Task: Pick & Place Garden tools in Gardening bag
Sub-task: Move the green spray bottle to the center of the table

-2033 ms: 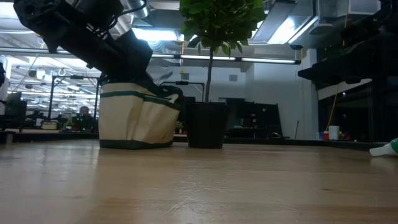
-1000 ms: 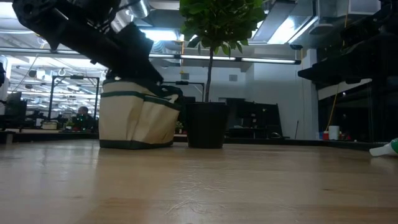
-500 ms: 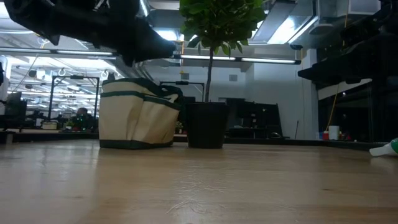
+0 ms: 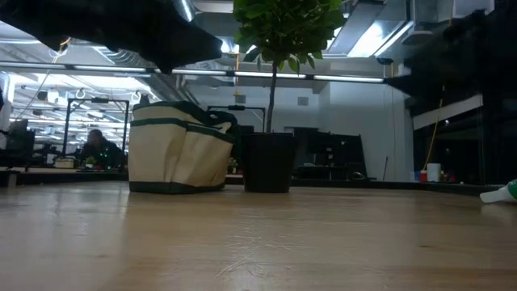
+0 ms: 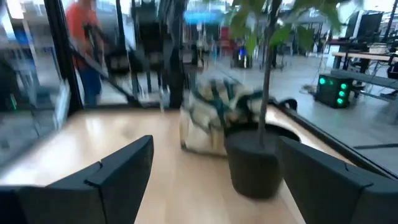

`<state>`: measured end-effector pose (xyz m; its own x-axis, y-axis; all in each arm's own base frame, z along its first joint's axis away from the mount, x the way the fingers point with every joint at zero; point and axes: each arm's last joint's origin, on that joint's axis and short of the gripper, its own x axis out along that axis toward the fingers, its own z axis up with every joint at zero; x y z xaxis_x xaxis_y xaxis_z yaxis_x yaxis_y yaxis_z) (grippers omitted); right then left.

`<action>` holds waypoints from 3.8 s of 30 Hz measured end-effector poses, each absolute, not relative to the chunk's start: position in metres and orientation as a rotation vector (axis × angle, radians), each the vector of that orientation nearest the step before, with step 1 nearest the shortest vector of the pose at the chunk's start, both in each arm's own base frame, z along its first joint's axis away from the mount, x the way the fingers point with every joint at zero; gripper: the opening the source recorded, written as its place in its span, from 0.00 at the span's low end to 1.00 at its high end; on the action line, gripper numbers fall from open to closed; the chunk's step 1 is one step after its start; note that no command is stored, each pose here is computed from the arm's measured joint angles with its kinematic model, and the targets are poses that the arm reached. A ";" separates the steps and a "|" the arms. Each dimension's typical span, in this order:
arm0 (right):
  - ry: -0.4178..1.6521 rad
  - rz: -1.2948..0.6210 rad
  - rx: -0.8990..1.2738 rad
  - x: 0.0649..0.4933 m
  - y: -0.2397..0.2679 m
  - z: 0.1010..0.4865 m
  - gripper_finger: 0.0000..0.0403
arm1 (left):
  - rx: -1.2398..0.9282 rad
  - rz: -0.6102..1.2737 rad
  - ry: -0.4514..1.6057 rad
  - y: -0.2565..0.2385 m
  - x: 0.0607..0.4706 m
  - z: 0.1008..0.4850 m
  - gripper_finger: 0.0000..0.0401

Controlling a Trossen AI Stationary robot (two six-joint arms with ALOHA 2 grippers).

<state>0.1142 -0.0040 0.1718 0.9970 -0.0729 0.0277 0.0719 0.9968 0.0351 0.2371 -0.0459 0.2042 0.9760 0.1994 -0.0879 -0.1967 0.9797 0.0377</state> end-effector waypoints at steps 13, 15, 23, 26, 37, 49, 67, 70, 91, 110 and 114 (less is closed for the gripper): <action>-0.005 -0.072 0.000 0.114 -0.004 0.169 0.85 | 0.032 0.188 0.099 -0.049 0.236 0.203 0.30; -0.004 -0.072 0.000 0.114 -0.004 0.169 0.85 | 0.032 0.188 0.099 -0.049 0.236 0.203 0.30; -0.022 -0.052 0.047 0.114 -0.003 0.171 0.85 | 0.008 0.190 0.097 -0.049 0.236 0.203 0.30; -0.026 0.026 0.067 0.114 -0.001 0.172 0.85 | 0.008 0.193 0.097 -0.049 0.236 0.203 0.30; 0.396 0.135 0.053 0.116 0.007 0.204 0.85 | 0.006 0.198 0.096 -0.048 0.236 0.203 0.29; 0.978 0.180 0.127 0.153 0.038 0.234 0.85 | 0.011 0.199 0.110 -0.048 0.236 0.202 0.29; 1.745 -0.063 -0.101 0.149 0.067 0.245 0.85 | 0.030 0.198 0.113 -0.048 0.236 0.202 0.29; 1.799 -0.102 -0.171 0.143 0.066 0.245 0.85 | 0.028 0.198 0.112 -0.048 0.236 0.202 0.29; 1.728 0.096 -0.256 0.164 0.102 0.174 0.85 | 0.027 0.164 0.114 -0.049 0.237 0.202 0.29; 1.241 0.065 -0.376 0.201 0.092 0.222 0.85 | 0.021 0.146 0.099 -0.050 0.237 0.203 0.29; 1.289 -0.070 -0.414 0.198 0.073 0.221 0.85 | 0.023 0.143 0.105 -0.050 0.237 0.203 0.28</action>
